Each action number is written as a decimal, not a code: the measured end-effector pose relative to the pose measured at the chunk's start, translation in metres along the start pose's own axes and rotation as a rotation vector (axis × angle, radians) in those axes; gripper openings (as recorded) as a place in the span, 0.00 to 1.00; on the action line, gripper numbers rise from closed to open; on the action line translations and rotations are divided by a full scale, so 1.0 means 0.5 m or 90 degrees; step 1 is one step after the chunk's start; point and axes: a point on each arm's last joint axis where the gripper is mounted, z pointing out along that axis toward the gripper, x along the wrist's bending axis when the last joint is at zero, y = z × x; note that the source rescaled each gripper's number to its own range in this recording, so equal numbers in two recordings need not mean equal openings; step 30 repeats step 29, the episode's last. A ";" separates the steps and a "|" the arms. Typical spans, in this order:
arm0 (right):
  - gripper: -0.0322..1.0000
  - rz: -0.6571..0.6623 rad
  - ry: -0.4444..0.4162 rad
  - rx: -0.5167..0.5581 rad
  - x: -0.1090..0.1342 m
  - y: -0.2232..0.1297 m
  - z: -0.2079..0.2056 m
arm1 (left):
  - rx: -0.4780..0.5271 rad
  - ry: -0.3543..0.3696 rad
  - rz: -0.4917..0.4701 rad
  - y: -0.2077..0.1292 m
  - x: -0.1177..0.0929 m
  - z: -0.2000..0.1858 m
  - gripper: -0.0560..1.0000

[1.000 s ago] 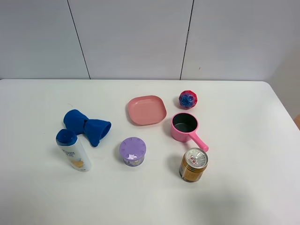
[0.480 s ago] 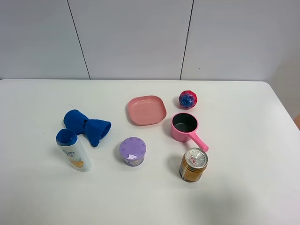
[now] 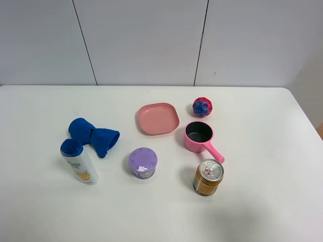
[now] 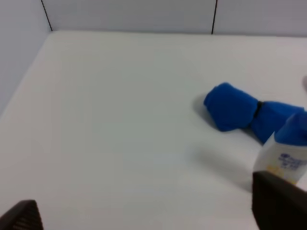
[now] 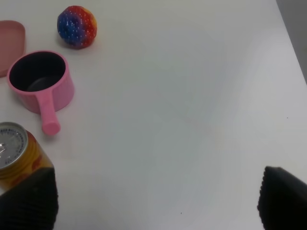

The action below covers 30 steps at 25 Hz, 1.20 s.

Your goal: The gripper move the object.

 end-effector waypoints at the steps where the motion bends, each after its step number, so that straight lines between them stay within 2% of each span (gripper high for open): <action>1: 1.00 0.000 0.000 0.000 0.000 0.000 0.000 | 0.012 0.000 -0.002 -0.008 -0.001 0.014 0.87; 9: 1.00 0.000 0.000 0.000 0.000 0.000 0.000 | 0.019 -0.004 -0.017 -0.035 -0.008 0.077 0.87; 23: 1.00 0.000 0.000 0.000 0.000 0.000 0.000 | 0.016 -0.004 -0.015 -0.035 -0.008 0.078 0.87; 30: 1.00 0.000 0.000 0.000 0.000 0.000 0.000 | 0.016 -0.021 -0.006 -0.035 -0.008 0.079 0.87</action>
